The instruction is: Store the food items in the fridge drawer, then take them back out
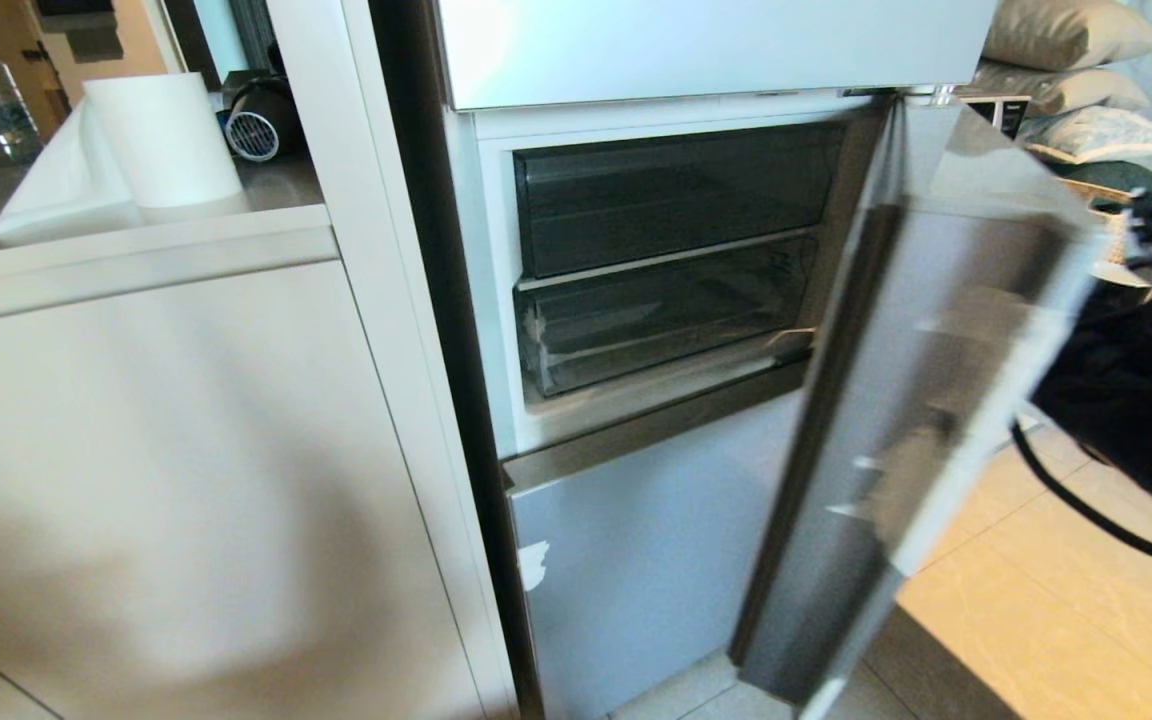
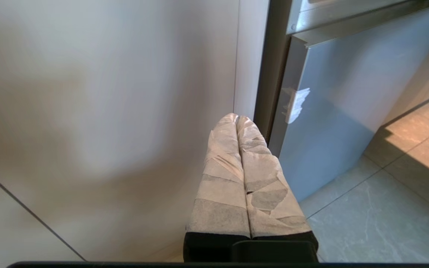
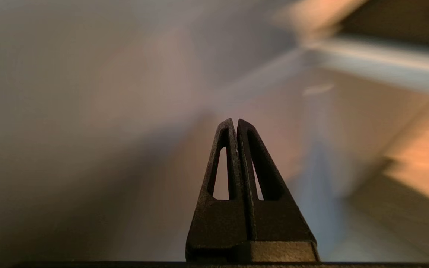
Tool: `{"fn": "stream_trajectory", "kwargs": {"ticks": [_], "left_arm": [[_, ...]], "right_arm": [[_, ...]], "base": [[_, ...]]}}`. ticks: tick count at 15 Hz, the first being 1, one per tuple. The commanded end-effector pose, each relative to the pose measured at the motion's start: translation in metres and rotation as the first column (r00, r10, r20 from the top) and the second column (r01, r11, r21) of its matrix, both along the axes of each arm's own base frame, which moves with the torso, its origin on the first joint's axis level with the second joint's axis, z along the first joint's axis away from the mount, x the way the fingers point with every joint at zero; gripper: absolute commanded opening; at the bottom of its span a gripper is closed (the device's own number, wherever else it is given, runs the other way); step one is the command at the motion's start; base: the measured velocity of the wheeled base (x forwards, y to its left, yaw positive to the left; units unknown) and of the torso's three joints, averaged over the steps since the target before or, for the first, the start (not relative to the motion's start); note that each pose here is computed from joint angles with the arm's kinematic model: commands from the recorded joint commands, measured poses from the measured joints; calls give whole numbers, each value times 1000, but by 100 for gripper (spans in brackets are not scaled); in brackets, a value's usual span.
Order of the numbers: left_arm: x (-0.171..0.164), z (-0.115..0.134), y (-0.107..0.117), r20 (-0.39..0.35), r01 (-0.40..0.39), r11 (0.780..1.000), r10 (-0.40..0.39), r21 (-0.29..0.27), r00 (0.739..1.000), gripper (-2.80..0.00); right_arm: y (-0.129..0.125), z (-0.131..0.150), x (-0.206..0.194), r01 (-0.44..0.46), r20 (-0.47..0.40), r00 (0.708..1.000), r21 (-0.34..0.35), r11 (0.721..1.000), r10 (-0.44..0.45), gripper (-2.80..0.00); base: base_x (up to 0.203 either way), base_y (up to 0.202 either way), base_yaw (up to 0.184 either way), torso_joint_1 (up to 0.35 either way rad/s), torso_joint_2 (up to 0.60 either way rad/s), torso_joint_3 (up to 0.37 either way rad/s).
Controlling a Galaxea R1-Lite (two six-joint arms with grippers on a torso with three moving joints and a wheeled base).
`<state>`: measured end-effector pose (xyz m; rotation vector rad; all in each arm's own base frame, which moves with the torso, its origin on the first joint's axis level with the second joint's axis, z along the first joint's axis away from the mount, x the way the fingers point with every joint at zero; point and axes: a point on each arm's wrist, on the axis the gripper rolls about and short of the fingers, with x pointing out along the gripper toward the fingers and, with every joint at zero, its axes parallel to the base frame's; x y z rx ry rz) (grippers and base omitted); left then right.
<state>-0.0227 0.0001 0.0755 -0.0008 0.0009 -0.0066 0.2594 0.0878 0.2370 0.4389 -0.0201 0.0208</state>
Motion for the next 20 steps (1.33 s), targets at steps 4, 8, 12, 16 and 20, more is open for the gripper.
{"fn": "stream_trajectory", "kwargs": {"ticks": [4,8,12,16,20], "left_arm": [[0,0,0,1,0,1000,0,-1,1000,-280],[0,0,0,-1,0,1000,0,-1,1000,-280],[0,0,0,1,-1,1000,1,-1,1000,-280],[0,0,0,-1,0,1000,0,-1,1000,-280],[0,0,0,-1,0,1000,0,-1,1000,-280]], "right_arm": [[76,-35,51,-533,-6,846,3,846,533,-280],[84,-20,48,-679,183,722,4,734,667,-280],[44,21,-26,-680,313,692,-21,733,650,-280],[-17,28,-121,-497,263,810,-163,852,523,-280],[-76,-35,-216,-240,89,953,-357,903,289,-280]], "base": [[0,0,0,0,0,0],[0,0,0,0,0,0],[0,0,0,0,0,0],[0,0,0,0,0,0],[0,0,0,0,0,0]]}}
